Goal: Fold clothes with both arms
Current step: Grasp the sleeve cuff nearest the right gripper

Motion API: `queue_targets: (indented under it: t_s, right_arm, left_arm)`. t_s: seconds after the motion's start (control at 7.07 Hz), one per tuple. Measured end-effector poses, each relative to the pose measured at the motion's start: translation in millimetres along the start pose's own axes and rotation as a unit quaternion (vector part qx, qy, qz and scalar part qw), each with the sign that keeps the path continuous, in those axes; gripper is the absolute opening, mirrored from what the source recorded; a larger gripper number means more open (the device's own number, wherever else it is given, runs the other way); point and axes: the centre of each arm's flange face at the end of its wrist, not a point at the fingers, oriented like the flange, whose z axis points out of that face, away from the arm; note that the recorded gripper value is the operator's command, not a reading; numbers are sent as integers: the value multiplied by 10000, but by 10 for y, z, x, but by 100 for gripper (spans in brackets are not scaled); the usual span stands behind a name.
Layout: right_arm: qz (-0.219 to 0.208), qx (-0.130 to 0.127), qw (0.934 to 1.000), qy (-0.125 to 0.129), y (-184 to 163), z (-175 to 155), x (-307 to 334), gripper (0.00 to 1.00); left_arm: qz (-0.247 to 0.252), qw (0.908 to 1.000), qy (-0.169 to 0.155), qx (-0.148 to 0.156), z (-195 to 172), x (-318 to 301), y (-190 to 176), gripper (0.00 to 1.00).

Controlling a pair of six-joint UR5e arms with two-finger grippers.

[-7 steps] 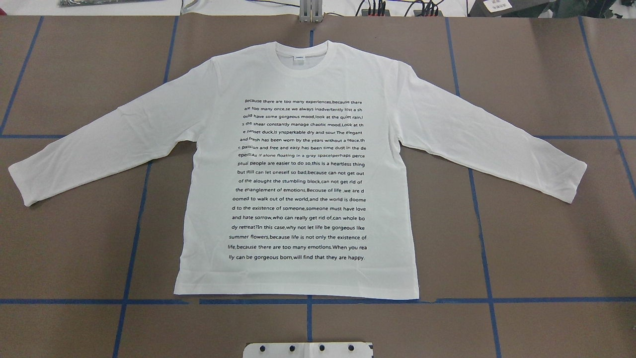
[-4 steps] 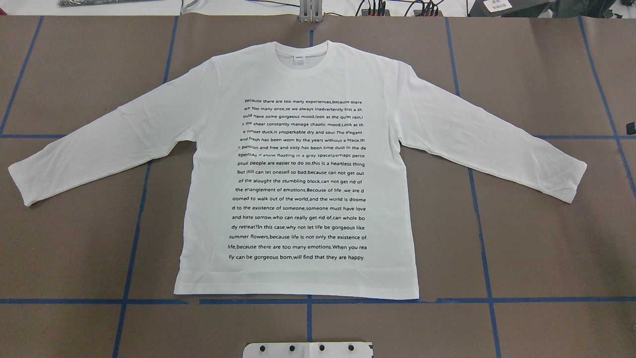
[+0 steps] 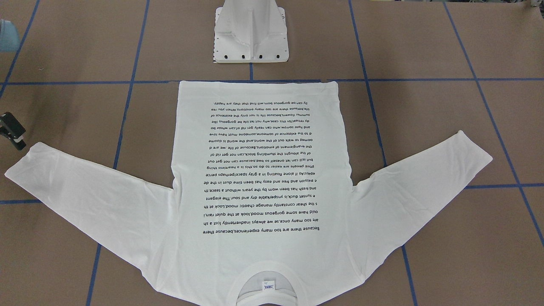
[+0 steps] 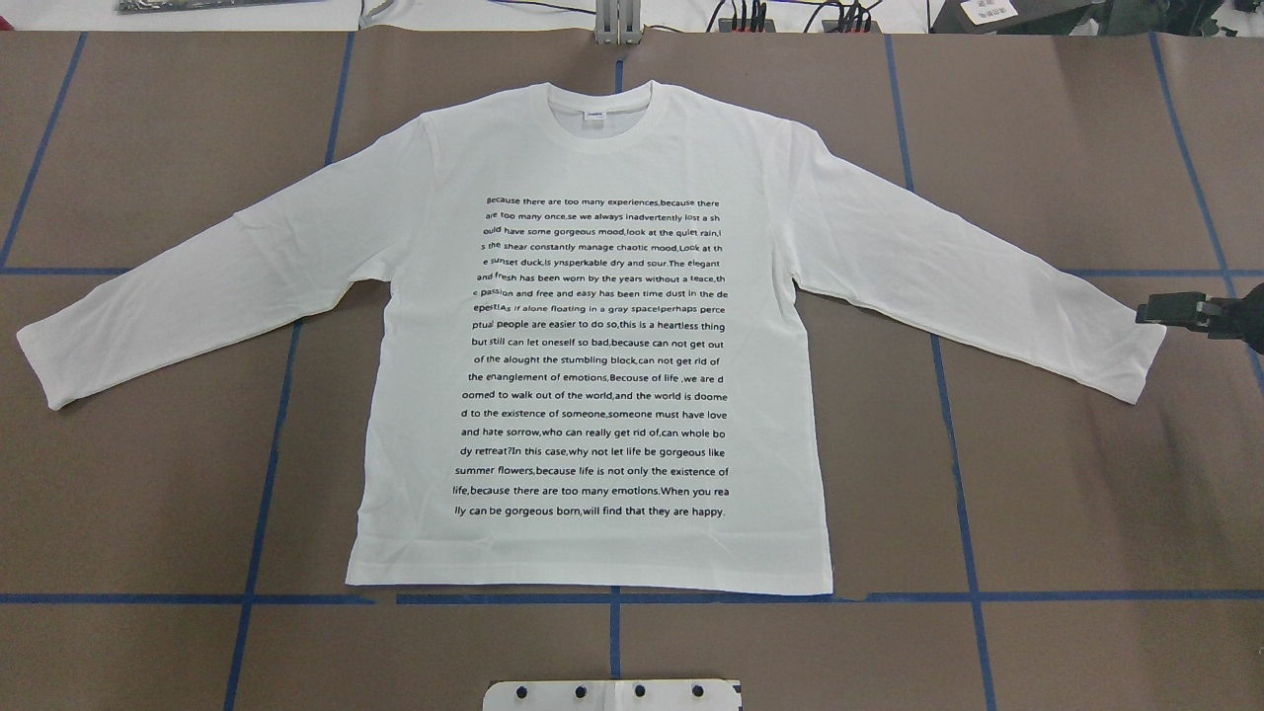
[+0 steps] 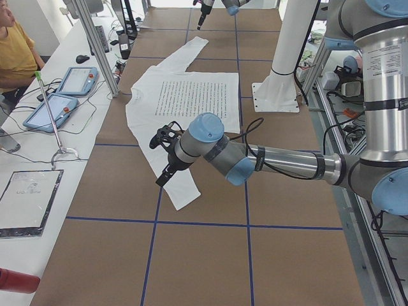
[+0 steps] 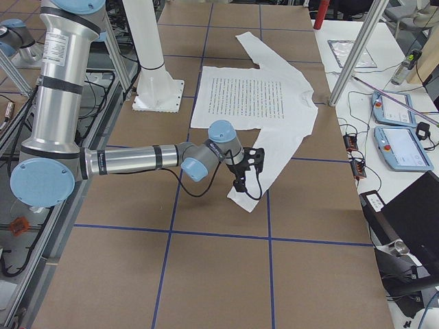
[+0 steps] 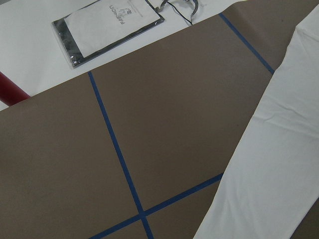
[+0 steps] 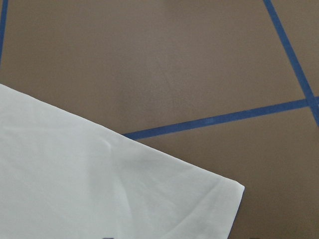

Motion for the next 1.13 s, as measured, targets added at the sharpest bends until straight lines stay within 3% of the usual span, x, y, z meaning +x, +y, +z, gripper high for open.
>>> queue_targets:
  t_s: [0.28,0.85,1.13]
  right_arm:
    - [132,186,9996,159,303,267,6,66]
    - [145,199,9990,386,569,493,41,55]
    - [127,177,9990,396,604,517,31,30]
  left_arm:
    - [-3,10000,0,-3,3,-3,3,100]
    - [1,10000,-1,-7,8,-8,8,100]
    - [-1,10000,-1,-9,10,-11,11,100]
